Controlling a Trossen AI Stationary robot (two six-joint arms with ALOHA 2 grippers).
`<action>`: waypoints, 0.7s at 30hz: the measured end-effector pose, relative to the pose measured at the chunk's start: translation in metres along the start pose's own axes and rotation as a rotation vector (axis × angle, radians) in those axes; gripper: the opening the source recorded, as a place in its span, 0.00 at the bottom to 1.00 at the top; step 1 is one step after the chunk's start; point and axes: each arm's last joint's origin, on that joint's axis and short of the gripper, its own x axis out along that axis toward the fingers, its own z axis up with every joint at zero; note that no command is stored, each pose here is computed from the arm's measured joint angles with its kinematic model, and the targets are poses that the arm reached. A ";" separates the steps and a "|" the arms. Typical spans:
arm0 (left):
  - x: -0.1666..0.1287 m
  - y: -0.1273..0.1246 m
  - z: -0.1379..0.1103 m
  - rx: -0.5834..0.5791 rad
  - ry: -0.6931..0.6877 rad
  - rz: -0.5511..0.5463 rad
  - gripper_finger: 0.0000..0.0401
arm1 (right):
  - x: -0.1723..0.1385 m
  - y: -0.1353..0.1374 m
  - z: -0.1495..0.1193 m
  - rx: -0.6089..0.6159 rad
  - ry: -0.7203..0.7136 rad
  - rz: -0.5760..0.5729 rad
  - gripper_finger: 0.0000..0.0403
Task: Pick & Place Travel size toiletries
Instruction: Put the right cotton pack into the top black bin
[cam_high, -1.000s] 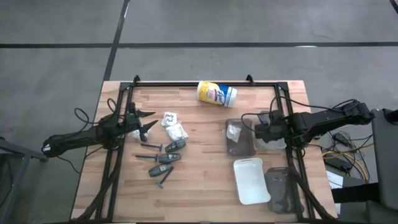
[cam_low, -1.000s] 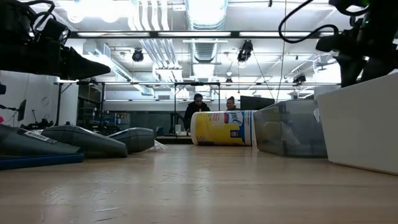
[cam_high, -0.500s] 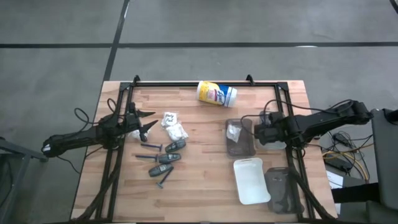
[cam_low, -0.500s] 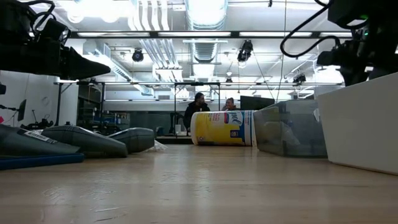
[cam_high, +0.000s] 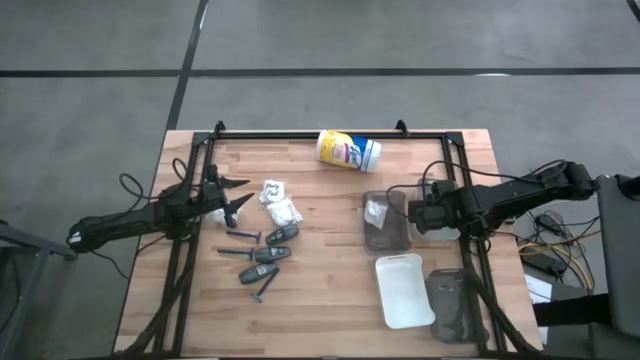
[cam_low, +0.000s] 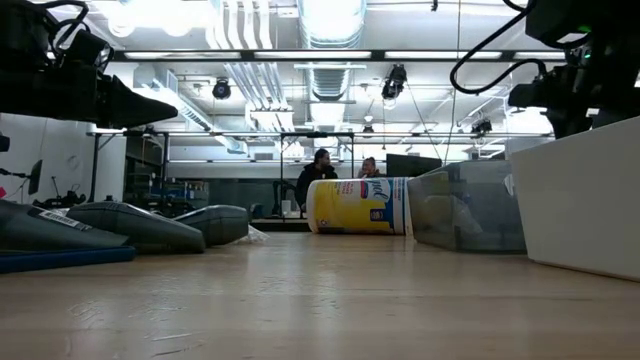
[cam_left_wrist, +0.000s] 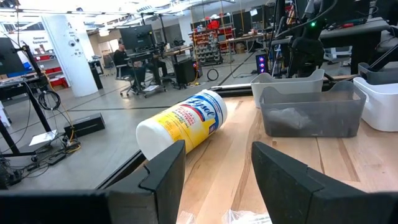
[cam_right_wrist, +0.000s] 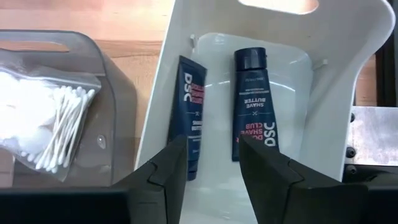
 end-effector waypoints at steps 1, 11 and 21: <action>0.000 0.000 0.000 0.000 0.000 0.000 0.47 | 0.000 0.000 0.000 0.002 0.001 0.005 0.33; 0.000 0.000 0.000 0.000 0.000 0.000 0.47 | -0.010 0.007 0.005 -0.009 -0.059 0.065 0.38; 0.000 0.000 0.000 0.000 0.000 0.000 0.47 | -0.017 0.022 0.008 -0.110 -0.148 0.198 0.45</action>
